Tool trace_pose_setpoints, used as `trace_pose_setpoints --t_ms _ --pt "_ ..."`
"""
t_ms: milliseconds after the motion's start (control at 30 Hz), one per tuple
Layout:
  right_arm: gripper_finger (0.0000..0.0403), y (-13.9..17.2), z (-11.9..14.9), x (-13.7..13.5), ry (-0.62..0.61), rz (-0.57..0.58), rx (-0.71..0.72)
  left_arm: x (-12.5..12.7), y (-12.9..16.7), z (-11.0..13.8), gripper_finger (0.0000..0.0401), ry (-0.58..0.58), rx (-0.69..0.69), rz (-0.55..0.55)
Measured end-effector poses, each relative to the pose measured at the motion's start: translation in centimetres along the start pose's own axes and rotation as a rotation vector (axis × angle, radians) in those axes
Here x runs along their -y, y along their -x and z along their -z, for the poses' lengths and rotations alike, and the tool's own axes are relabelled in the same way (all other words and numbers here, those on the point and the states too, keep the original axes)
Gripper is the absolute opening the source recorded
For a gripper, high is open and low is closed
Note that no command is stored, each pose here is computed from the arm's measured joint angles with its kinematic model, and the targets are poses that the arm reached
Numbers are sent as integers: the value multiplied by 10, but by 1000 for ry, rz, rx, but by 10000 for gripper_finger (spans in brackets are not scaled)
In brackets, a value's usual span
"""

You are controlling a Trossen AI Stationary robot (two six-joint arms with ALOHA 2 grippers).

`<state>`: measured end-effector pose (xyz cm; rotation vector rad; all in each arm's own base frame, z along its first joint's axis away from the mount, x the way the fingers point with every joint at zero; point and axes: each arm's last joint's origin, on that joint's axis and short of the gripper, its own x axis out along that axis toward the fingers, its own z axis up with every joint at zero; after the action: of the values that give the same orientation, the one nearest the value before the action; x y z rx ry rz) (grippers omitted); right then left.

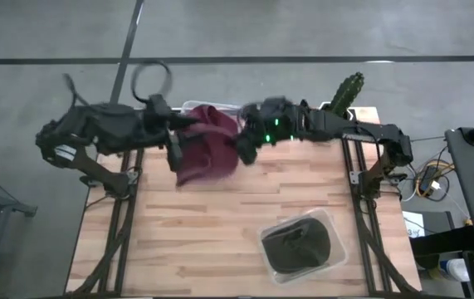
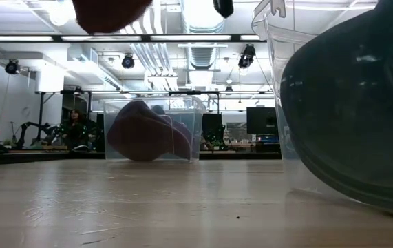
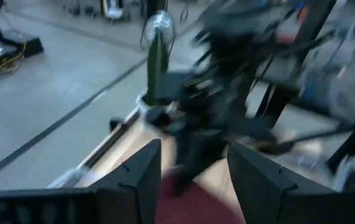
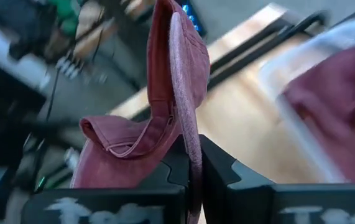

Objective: Pick and place caps into container
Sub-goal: Put the red cap into the top transparent container

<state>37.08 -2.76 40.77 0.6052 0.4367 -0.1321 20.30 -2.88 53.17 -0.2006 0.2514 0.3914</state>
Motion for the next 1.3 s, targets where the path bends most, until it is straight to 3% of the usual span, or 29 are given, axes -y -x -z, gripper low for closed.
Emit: trace_pose_setpoints --t_ms 233,400,633,1100,1300 --pt "11 10 -40 55 -42 102 156 -4 24 -33 176 138 207 74" --pt "11 17 -54 95 -110 161 190 -6 31 -41 176 152 262 90" --pt "12 -16 -46 137 -218 125 112 -5 29 -40 176 151 254 89" --pt "15 -63 -29 184 -342 270 69 -5 29 -40 176 176 254 92" --pt "79 -77 -24 193 -308 269 30 -5 28 -40 176 183 253 93"
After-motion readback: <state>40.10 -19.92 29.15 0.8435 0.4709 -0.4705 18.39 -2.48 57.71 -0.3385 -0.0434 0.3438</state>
